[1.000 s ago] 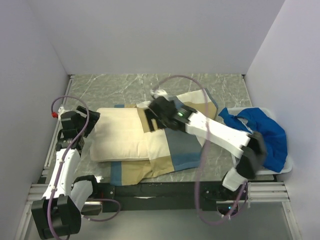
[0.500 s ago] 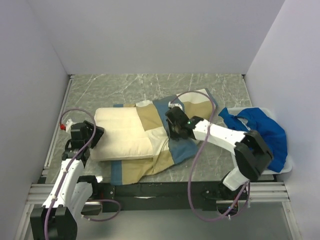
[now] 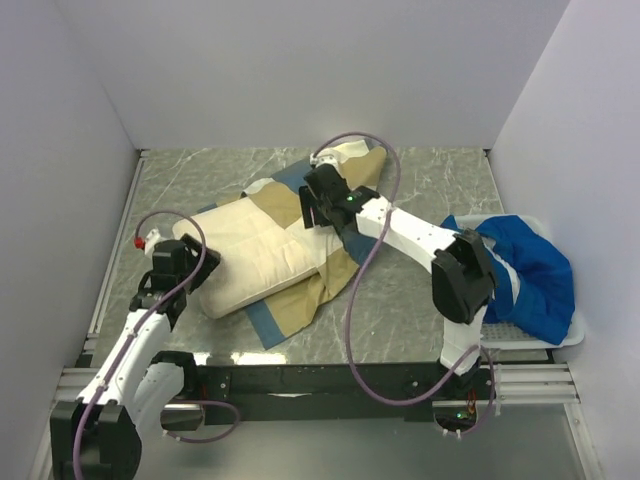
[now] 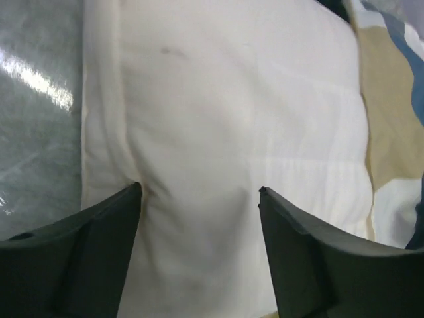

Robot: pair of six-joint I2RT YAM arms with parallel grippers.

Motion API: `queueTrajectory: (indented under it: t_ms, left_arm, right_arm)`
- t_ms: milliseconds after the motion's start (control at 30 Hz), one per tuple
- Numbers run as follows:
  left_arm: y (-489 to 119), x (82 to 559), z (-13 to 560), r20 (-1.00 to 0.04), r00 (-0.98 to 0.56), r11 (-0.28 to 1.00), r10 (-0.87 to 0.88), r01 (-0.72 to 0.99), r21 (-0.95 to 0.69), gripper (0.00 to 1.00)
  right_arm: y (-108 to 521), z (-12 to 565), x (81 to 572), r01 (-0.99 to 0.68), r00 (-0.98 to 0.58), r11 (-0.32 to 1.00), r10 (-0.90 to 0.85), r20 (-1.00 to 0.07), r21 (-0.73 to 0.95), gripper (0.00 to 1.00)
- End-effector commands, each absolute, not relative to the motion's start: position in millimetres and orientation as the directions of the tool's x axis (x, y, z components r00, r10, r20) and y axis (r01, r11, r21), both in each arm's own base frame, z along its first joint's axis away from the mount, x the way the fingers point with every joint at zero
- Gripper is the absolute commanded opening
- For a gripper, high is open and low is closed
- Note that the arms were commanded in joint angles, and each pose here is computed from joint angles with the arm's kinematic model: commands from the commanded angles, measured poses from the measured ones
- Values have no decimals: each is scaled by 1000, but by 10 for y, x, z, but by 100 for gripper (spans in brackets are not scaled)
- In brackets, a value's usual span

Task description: Put the pillow into the pillowcase

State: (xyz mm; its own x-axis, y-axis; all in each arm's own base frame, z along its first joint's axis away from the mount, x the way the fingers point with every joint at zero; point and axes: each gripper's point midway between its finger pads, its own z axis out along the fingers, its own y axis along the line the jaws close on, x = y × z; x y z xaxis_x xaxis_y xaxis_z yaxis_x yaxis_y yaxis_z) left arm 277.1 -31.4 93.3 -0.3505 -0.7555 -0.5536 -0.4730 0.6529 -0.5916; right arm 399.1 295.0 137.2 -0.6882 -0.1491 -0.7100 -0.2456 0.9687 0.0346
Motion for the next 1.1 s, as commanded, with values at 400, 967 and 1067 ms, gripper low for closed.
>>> queueTrajectory:
  t_ms: [400,967,1067]
  left_arm:
    - [-1684,2774,1393,-750,-607,954,-261,-42,-298,99]
    - [-2118,2996,662,-712,-697,990,-84,21,-137,17]
    - [-2308,3011,697,-694,-712,976,-106,60,-211,1]
  right_arm:
    - [2771,1567,2903,-341,-617,916,-49,-785,210,80]
    - [2844,679,3050,-253,-718,962,-114,-687,105,51]
    - [2752,935,3085,-208,-699,974,-82,-711,92,19]
